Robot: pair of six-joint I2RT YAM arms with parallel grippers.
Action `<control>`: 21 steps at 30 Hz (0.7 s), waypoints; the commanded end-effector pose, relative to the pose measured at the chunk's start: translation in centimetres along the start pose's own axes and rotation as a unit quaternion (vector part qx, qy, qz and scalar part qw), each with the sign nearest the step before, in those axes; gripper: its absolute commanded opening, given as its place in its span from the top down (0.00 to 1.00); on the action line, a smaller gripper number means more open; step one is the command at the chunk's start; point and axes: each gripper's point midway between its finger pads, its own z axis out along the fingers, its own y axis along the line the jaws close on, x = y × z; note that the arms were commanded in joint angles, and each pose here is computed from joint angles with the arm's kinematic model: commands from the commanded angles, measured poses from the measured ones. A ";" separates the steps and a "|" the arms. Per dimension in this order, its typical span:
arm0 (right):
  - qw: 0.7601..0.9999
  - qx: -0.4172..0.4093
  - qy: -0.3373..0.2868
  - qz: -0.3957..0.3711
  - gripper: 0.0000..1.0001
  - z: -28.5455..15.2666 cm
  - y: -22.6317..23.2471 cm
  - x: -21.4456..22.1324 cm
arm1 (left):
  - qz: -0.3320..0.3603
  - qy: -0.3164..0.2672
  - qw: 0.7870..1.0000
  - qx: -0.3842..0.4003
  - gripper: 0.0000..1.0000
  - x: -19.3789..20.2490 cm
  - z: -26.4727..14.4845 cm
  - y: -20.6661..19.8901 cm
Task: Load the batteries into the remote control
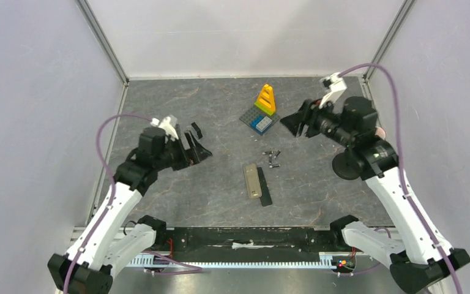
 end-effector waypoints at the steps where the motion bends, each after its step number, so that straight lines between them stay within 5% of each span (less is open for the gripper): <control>1: 0.999 0.015 0.032 0.012 0.40 2.0 1.1 4.4 | -0.046 0.035 0.997 0.049 0.09 3.3 3.0 -1.6; 10: 0.985 0.129 0.108 0.020 0.40 4.0 -1.3 13.4 | -0.048 0.062 0.997 0.017 0.09 8.2 9.7 -3.0; 21: 0.982 0.145 0.116 0.022 0.35 2.5 -1.7 14.7 | -0.020 0.100 0.994 -0.051 0.10 14.0 17.7 -5.2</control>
